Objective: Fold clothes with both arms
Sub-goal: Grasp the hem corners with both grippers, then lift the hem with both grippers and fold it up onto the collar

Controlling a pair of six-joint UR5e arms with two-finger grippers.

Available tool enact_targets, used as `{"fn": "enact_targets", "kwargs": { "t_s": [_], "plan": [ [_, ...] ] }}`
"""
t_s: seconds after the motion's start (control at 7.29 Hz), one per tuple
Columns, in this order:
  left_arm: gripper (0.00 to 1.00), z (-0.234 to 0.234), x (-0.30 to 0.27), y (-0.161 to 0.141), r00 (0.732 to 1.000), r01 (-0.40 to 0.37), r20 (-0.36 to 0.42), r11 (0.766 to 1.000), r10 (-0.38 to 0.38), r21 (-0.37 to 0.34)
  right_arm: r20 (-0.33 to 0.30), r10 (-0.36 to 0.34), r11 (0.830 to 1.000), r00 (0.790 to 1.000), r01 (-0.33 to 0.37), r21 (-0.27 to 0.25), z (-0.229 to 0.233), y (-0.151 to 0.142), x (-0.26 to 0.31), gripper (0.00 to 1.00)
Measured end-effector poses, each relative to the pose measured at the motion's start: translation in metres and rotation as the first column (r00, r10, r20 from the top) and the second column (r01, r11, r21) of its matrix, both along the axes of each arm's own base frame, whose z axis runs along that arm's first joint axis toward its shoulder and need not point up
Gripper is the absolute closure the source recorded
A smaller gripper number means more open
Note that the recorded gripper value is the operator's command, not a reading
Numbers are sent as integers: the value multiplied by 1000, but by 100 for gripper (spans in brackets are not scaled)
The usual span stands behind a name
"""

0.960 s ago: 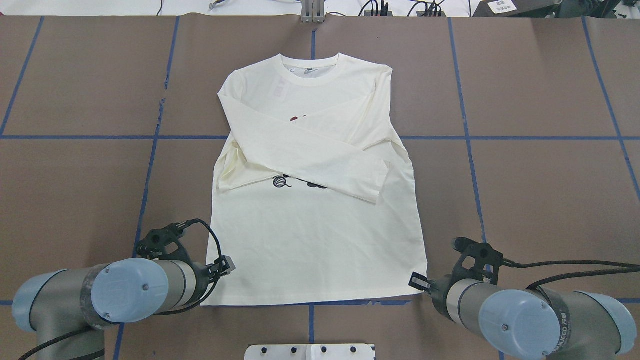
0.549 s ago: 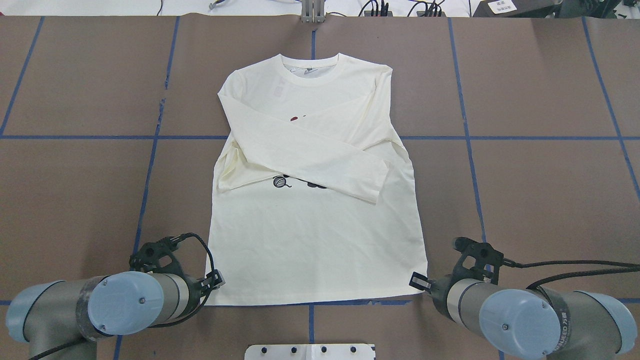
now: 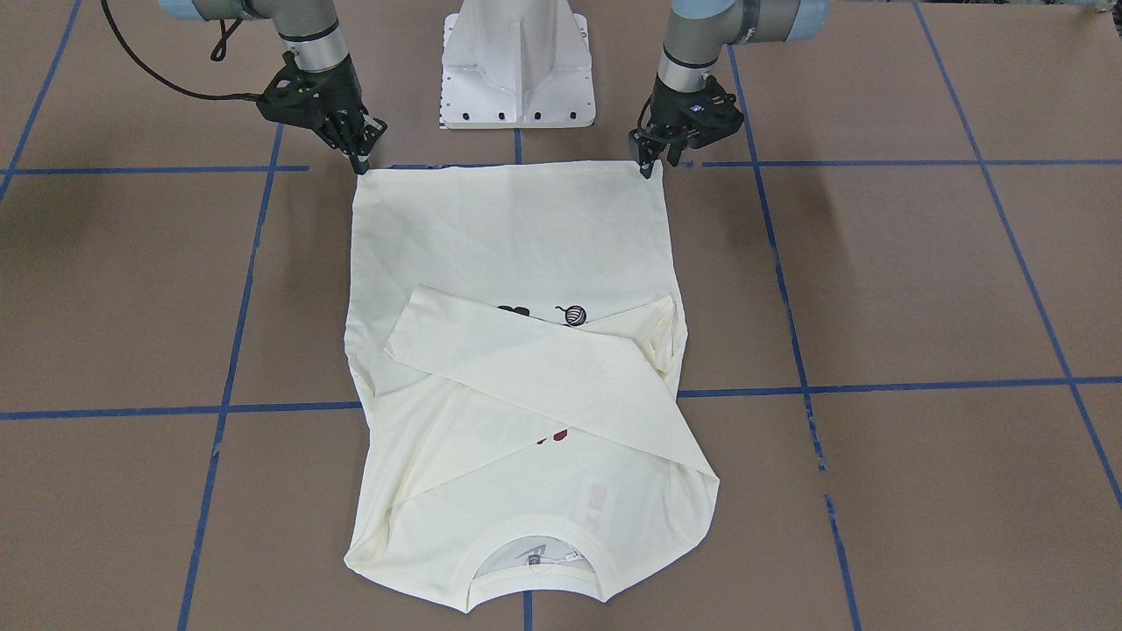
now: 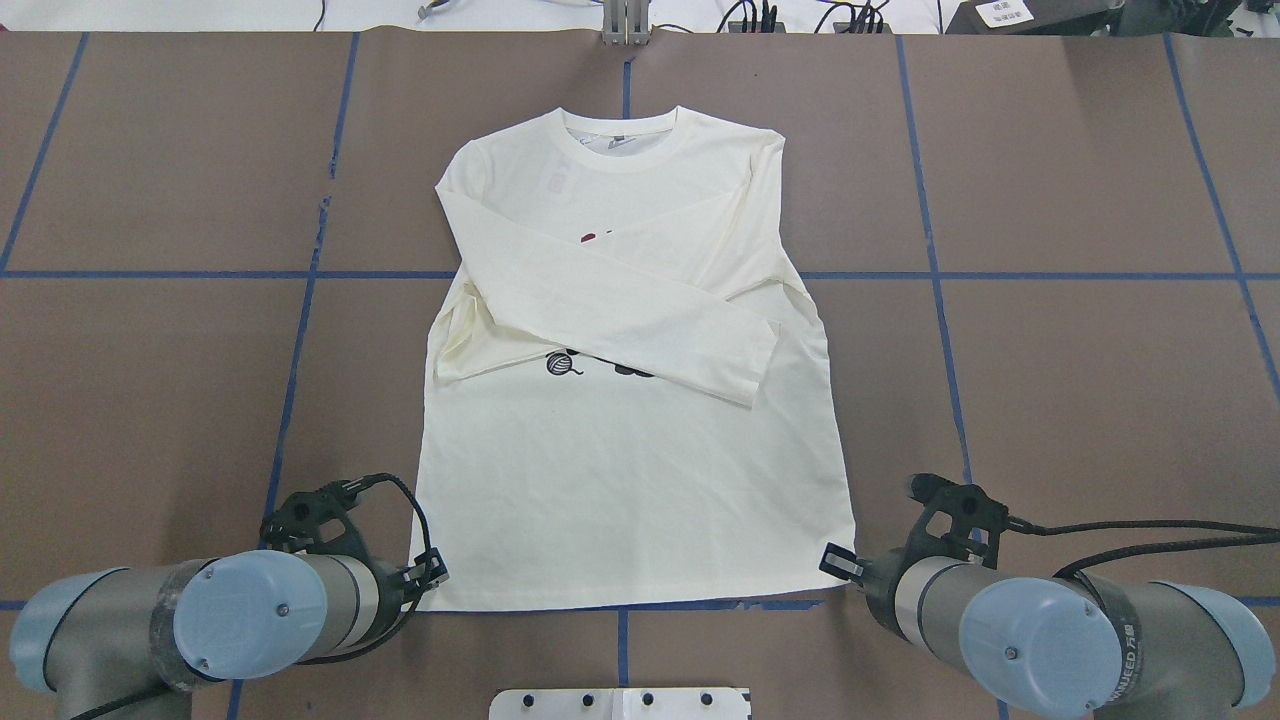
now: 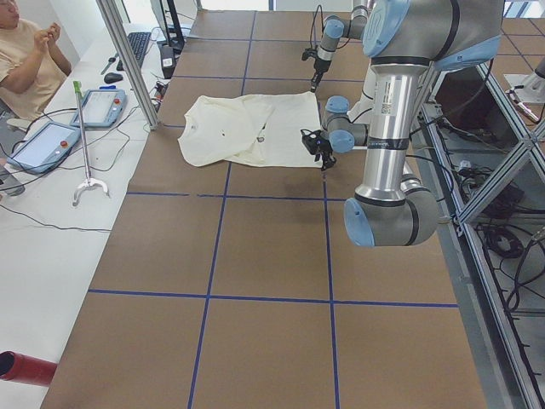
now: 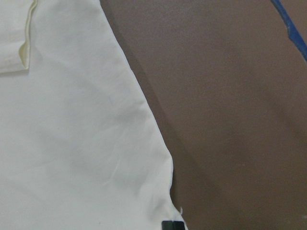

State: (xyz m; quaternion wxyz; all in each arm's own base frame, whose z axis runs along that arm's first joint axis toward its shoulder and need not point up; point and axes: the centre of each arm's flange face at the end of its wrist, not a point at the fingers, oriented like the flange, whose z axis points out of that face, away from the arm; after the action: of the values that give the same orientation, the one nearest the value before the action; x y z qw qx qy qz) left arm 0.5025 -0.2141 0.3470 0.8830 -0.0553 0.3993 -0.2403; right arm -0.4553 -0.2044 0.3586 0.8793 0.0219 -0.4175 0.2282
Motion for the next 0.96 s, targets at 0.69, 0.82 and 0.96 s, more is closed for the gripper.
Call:
{"fn": "enact_targets", "kwargs": {
  "t_s": [0.69, 0.82, 0.96],
  "plan": [
    [100, -5, -1, 15, 1000, -27, -7, 1000, 27, 1, 2, 4, 1000, 1000, -4, 1, -1, 0, 0, 100],
    [100, -18, -10, 16, 999, -30, -22, 1000, 30, 2, 11, 3, 1000, 1000, -3, 2, -5, 0, 4, 100],
    [100, -38, -24, 20, 998, -43, -46, 999, 43, -5, 29, -12, 1000, 1000, 12, 2, -13, 8, 17, 100]
  ]
}}
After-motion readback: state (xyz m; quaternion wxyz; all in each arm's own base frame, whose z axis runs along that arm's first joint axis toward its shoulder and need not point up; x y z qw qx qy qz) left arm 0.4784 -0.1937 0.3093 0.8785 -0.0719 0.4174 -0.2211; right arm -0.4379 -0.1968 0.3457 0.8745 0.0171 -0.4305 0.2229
